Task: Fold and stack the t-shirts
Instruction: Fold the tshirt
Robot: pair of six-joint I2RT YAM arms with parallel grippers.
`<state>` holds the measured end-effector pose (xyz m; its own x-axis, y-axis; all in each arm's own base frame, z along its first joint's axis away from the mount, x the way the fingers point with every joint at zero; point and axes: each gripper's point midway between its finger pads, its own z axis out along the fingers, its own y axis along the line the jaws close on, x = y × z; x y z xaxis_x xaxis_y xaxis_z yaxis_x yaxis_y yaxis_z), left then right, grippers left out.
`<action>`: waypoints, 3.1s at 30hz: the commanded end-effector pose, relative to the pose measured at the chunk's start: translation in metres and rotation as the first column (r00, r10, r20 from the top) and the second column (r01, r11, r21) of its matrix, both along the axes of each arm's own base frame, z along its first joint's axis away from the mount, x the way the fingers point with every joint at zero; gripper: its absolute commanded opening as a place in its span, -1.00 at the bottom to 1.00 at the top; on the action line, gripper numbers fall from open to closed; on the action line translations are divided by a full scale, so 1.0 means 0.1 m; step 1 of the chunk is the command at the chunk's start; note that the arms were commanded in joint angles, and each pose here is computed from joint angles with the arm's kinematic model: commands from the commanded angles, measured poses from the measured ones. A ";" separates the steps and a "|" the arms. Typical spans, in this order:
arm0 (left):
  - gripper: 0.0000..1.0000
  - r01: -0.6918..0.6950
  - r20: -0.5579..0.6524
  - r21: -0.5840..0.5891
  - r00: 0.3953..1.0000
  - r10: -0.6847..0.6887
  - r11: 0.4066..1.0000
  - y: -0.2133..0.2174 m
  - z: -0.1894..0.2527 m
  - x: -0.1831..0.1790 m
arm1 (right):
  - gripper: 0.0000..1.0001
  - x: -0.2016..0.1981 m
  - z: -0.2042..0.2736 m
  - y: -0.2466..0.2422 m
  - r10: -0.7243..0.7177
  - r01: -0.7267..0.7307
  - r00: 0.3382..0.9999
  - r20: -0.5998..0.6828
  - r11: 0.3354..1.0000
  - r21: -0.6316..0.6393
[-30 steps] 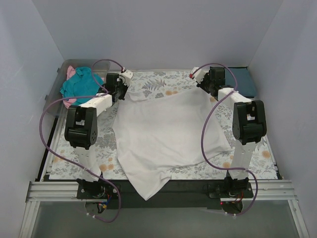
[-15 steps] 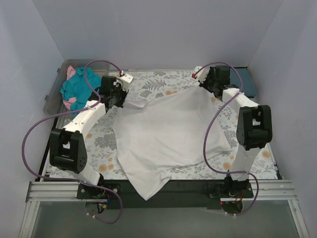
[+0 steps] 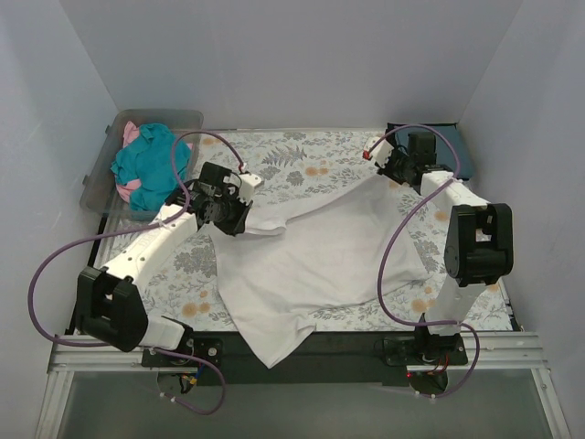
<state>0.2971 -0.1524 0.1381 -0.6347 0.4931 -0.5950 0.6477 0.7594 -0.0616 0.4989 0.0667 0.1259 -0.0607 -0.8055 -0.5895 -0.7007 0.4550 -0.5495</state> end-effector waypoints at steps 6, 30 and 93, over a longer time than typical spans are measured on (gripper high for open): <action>-1.00 0.066 -0.206 0.037 0.977 -0.057 0.997 -0.02 -0.32 -0.65 | -0.97 -0.20 -0.12 0.00 0.063 -0.064 0.998 -0.032 0.997 -0.036; -0.13 -0.014 -0.181 -0.067 0.983 0.002 0.998 0.28 -0.03 -0.14 | -0.97 -0.59 -0.24 -0.12 0.133 -0.150 0.983 -0.123 0.979 -0.138; -0.08 -0.169 -0.289 0.125 0.937 0.198 0.978 0.87 -0.76 -0.12 | 0.01 -3.45 -0.49 0.38 -0.017 -0.048 0.269 -0.963 0.998 -0.031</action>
